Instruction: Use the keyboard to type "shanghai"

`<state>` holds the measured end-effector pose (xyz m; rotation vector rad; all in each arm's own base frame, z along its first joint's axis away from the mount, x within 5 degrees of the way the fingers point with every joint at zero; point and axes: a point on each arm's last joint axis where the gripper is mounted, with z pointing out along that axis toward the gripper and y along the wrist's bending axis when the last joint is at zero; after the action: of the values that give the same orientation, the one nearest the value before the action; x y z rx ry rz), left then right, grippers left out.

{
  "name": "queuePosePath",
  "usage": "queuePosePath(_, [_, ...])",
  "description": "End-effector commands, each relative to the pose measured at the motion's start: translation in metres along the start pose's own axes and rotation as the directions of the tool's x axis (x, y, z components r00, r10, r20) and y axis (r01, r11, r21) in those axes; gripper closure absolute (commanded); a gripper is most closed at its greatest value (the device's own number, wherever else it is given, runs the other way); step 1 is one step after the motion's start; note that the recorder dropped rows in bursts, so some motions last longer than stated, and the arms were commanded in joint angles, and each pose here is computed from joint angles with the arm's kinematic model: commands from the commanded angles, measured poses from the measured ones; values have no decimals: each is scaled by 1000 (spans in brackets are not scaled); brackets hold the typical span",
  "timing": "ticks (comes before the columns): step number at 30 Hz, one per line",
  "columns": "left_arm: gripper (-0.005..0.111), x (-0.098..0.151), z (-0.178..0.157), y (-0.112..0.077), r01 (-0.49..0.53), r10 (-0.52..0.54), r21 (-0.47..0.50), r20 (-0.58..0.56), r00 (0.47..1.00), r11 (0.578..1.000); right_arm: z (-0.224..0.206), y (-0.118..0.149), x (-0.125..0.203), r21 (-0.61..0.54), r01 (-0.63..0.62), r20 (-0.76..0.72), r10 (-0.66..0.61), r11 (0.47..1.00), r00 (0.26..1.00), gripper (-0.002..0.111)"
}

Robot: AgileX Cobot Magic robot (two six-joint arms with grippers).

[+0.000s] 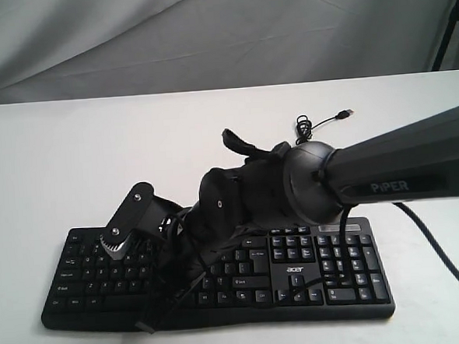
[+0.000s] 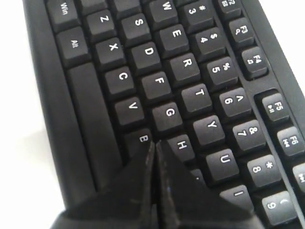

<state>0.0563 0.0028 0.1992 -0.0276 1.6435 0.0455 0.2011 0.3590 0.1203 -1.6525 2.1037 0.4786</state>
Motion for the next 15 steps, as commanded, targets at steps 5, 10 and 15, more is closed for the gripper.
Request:
queuePosePath(5, [107, 0, 0, 0, 4, -4, 7, 6, 1000, 1000, -5, -6, -37, -21, 77, 30, -76, 997, 997, 108])
queuePosePath(10, [107, 0, 0, 0, 4, -4, 7, 6, 1000, 1000, 2, -8, -33, -19, 69, 8, -68, 997, 998, 108])
queuePosePath(15, [107, 0, 0, 0, 4, -4, 7, 6, 1000, 1000, 2, -8, -33, -13, 71, 11, -71, 997, 997, 108])
